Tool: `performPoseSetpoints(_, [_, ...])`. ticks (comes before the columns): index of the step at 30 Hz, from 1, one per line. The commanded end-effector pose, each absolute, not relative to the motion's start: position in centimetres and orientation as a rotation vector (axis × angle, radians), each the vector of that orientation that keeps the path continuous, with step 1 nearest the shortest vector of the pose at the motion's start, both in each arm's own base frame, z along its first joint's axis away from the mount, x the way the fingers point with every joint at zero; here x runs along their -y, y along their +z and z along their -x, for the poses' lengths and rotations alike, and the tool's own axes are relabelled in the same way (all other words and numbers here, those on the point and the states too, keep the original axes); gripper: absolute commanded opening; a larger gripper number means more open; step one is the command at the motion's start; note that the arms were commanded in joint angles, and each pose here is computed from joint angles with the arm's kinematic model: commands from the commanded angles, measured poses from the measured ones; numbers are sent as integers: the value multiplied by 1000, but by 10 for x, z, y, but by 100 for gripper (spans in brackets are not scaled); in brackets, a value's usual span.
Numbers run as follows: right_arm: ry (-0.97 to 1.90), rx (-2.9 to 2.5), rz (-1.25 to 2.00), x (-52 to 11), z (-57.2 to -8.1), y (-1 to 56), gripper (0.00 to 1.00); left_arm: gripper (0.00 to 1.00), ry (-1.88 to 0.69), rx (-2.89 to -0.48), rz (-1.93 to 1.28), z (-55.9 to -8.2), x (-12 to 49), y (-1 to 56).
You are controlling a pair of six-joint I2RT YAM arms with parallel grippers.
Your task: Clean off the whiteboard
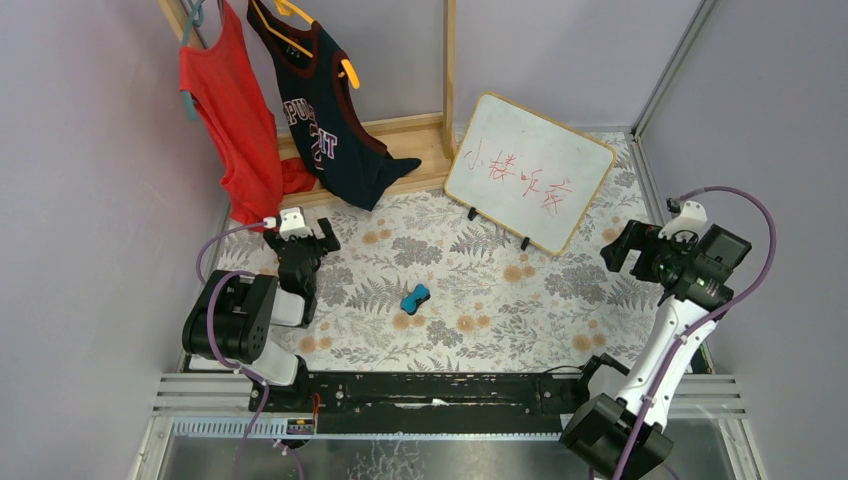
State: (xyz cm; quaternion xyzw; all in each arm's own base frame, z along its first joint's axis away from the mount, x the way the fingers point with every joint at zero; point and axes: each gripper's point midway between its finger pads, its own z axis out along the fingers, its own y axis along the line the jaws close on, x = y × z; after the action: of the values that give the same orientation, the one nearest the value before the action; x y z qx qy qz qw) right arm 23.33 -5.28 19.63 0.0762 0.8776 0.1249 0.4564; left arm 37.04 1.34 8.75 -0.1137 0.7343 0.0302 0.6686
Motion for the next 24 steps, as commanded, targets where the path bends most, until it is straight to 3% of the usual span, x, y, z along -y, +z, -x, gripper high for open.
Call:
performPoseSetpoints(1, [257,-2069,-117,51,-236,218,99,100,56,-1620,257,-374,-13,99])
performPoseSetpoints(12, [233,-2082,-209,60,-237,214,90,98,141,-1677,228,-384,13,138])
performPoseSetpoints(19, [226,-2042,-224,59,-239,225,85,87,-378,-1629,240,-381,95,241])
performPoseSetpoints(24, [231,-2023,-216,56,-238,230,83,78,-605,-1617,162,-351,126,290])
